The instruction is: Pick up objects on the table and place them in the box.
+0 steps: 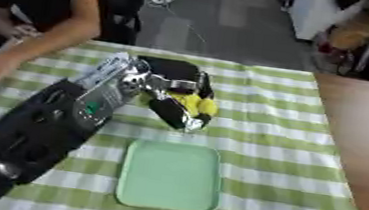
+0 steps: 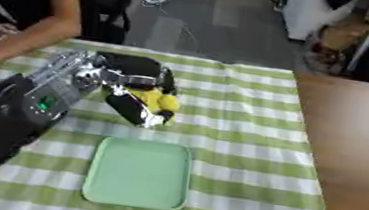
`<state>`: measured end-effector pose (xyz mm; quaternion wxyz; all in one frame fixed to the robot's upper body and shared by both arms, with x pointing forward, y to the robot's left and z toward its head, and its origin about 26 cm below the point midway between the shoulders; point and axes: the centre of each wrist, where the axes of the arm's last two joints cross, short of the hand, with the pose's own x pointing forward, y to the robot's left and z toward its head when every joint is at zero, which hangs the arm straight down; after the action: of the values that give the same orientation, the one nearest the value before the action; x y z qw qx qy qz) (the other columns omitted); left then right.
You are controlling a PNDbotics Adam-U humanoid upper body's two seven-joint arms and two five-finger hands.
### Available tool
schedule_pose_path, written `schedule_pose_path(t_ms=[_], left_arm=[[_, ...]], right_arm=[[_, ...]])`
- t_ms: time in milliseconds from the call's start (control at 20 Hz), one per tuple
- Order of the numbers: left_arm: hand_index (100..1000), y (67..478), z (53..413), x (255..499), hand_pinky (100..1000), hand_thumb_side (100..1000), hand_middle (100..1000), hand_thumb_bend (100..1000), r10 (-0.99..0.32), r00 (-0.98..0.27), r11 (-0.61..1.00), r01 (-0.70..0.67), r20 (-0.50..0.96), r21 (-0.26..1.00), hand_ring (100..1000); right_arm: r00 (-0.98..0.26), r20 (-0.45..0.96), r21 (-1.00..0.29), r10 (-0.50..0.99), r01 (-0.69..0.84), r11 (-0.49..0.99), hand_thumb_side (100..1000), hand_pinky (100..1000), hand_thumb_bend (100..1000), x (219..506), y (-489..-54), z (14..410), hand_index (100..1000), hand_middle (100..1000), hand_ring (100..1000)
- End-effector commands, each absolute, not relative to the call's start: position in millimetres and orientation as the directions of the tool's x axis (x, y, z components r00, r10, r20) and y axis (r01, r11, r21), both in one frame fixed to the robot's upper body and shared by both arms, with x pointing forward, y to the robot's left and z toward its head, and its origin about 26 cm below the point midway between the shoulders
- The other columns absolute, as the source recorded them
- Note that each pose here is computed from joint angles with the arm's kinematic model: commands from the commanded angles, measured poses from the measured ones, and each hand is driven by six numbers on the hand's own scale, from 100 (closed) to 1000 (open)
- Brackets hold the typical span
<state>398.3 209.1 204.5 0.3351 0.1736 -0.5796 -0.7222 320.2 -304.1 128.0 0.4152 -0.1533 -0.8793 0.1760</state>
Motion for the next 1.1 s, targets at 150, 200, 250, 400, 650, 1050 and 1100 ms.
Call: schedule_pose_path(t_ms=[150, 200, 250, 400, 650, 1050, 1100], left_arm=[[575, 206, 208, 392, 100, 449, 409, 100, -0.661, -0.737, -0.107, 0.280, 0.142, 0.954, 100], [574, 205, 206, 392, 100, 450, 409, 100, -0.659, -0.737, -0.108, 0.287, 0.148, 0.952, 100], [574, 205, 204, 391, 100, 449, 409, 100, -0.657, -0.737, -0.108, 0.296, 0.155, 0.949, 100], [569, 204, 194, 391, 100, 449, 409, 100, -0.658, -0.731, -0.098, 0.324, 0.183, 0.941, 100], [565, 203, 183, 391, 100, 450, 409, 100, -0.655, -0.724, -0.093, 0.360, 0.215, 0.928, 100], [560, 199, 168, 389, 100, 448, 411, 100, -0.640, -0.721, -0.089, 0.414, 0.267, 0.906, 100], [559, 199, 166, 389, 100, 448, 411, 100, -0.641, -0.718, -0.086, 0.421, 0.273, 0.903, 100]], right_arm=[[-0.624, 0.652, -0.452, 0.430, 0.135, 0.882, 784, 692, 100, 320, -307, 137, 899, 782, 751], [-0.624, 0.652, -0.452, 0.430, 0.135, 0.881, 784, 692, 100, 320, -307, 137, 898, 782, 751], [-0.624, 0.652, -0.453, 0.431, 0.135, 0.881, 784, 692, 100, 320, -307, 137, 899, 782, 751], [-0.624, 0.652, -0.453, 0.430, 0.134, 0.882, 786, 692, 100, 320, -307, 137, 899, 782, 751], [-0.624, 0.653, -0.453, 0.430, 0.134, 0.882, 784, 692, 100, 320, -307, 136, 899, 782, 751], [-0.623, 0.654, -0.453, 0.430, 0.132, 0.881, 784, 692, 100, 320, -307, 136, 899, 782, 752], [-0.623, 0.654, -0.453, 0.430, 0.132, 0.881, 784, 692, 100, 320, -307, 136, 899, 782, 752]])
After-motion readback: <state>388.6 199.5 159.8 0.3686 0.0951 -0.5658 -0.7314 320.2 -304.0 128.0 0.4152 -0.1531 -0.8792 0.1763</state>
